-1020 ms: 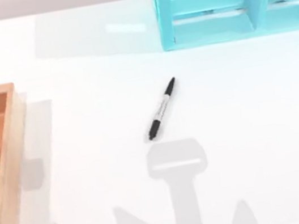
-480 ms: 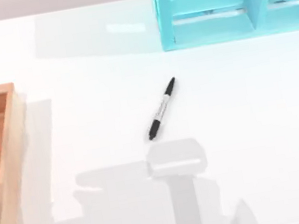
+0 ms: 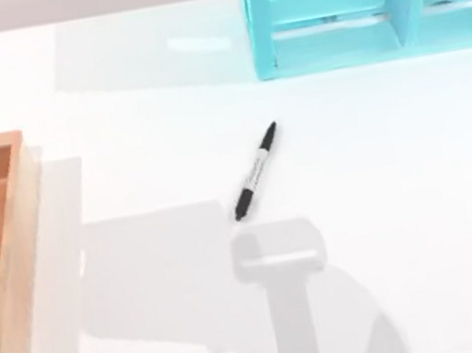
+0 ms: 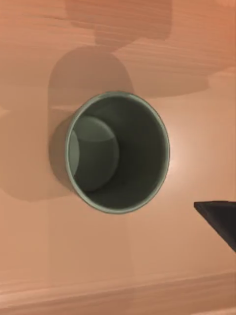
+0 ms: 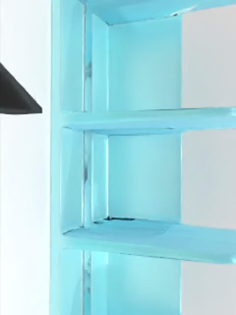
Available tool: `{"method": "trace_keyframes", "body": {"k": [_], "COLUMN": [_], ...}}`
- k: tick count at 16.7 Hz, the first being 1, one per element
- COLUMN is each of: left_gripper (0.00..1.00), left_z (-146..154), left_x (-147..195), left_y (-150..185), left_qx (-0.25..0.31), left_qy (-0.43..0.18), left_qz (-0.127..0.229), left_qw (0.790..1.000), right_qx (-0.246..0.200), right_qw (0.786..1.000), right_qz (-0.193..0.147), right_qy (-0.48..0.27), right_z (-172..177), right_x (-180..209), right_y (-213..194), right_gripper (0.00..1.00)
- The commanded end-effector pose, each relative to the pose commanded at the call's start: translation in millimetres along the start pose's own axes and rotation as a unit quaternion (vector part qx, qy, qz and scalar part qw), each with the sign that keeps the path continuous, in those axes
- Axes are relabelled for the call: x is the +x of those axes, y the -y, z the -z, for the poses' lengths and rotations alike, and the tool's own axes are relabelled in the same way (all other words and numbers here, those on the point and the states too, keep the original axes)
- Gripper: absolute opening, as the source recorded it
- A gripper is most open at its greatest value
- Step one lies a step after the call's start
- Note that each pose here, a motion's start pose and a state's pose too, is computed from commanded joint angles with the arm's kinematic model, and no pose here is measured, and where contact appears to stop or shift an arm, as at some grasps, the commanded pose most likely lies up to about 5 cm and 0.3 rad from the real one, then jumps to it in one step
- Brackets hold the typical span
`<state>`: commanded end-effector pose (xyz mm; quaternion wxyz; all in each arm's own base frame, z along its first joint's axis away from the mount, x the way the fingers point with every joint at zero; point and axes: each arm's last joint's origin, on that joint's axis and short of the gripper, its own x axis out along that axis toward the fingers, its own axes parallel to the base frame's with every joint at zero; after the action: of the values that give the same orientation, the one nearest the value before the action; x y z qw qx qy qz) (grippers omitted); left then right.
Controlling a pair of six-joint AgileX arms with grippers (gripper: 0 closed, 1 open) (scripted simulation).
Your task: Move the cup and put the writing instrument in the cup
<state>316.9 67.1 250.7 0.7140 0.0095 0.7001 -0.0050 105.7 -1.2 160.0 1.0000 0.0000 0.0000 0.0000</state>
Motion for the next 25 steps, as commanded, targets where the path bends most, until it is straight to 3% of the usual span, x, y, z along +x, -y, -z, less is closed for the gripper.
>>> {"method": "trace_keyframes", "body": {"k": [9, 17, 23, 25], "left_gripper": [1.00, 1.00, 1.00, 0.85], "left_z": [-4, -5, -2, -2], "left_x": [7, 91, 102, 102], "left_y": [-1, -2, -1, -1], "left_qx": [0.002, 0.001, 0.001, 0.001], "left_qy": [-0.011, -0.007, -0.010, -0.010], "left_qz": [0.002, 0.001, 0.002, 0.002], "left_qw": [1.000, 1.000, 1.000, 1.000], "right_qx": [0.000, 0.000, 0.000, 0.000], "right_qw": [1.000, 1.000, 1.000, 1.000], "right_qz": [0.000, 0.000, 0.000, 0.000], "right_qy": [0.000, 0.000, 0.000, 0.000], "right_z": [0, 0, 0, 0], "right_x": [0, 0, 0, 0], "right_y": [0, 0, 0, 0], "right_gripper": [1.00, 1.00, 1.00, 1.00]}}
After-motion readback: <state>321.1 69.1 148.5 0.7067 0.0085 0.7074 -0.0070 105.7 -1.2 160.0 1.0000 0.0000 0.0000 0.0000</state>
